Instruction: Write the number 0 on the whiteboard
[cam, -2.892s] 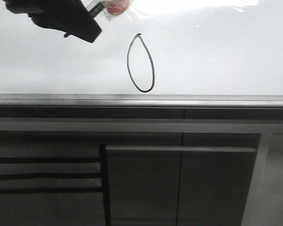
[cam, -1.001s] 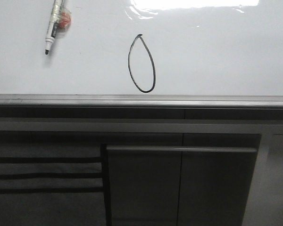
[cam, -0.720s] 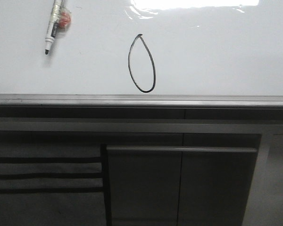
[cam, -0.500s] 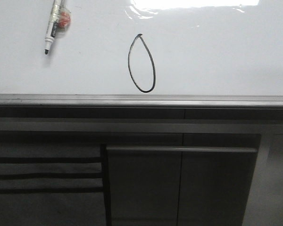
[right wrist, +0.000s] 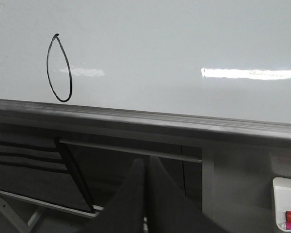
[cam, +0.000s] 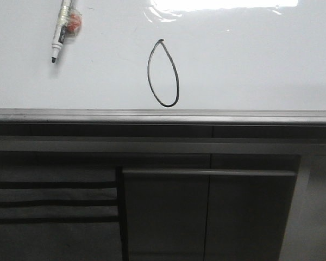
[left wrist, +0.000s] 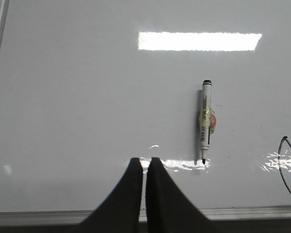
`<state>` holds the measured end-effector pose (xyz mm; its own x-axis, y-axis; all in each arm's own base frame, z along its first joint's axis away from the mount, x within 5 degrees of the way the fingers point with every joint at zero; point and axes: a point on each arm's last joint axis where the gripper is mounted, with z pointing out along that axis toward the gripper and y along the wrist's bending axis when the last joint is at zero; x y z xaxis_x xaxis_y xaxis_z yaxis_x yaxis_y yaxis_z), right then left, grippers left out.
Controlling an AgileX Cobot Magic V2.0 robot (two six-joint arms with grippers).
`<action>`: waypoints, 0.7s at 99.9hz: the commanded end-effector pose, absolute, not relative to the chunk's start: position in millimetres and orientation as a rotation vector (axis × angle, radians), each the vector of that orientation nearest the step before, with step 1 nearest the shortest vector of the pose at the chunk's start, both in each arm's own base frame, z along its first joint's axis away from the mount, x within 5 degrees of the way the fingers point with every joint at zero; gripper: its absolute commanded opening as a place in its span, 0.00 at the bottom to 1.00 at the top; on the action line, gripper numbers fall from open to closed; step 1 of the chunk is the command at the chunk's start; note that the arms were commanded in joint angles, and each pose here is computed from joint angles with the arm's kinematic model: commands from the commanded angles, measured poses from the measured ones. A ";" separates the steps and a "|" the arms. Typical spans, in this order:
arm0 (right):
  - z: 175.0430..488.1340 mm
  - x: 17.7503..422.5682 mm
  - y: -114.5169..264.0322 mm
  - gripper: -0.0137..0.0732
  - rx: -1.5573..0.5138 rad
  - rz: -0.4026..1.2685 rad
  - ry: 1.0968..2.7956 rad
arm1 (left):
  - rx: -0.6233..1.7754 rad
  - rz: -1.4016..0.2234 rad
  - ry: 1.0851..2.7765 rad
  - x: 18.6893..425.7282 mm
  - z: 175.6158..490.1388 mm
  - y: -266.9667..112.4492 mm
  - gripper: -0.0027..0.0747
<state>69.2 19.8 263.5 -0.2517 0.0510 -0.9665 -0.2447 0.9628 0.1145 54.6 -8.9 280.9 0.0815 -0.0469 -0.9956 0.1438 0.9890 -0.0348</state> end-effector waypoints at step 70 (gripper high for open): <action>278.1 71.3 19.6 0.07 -0.127 0.286 1.713 | 0.171 -0.001 1.447 54.0 209.3 -6.4 0.01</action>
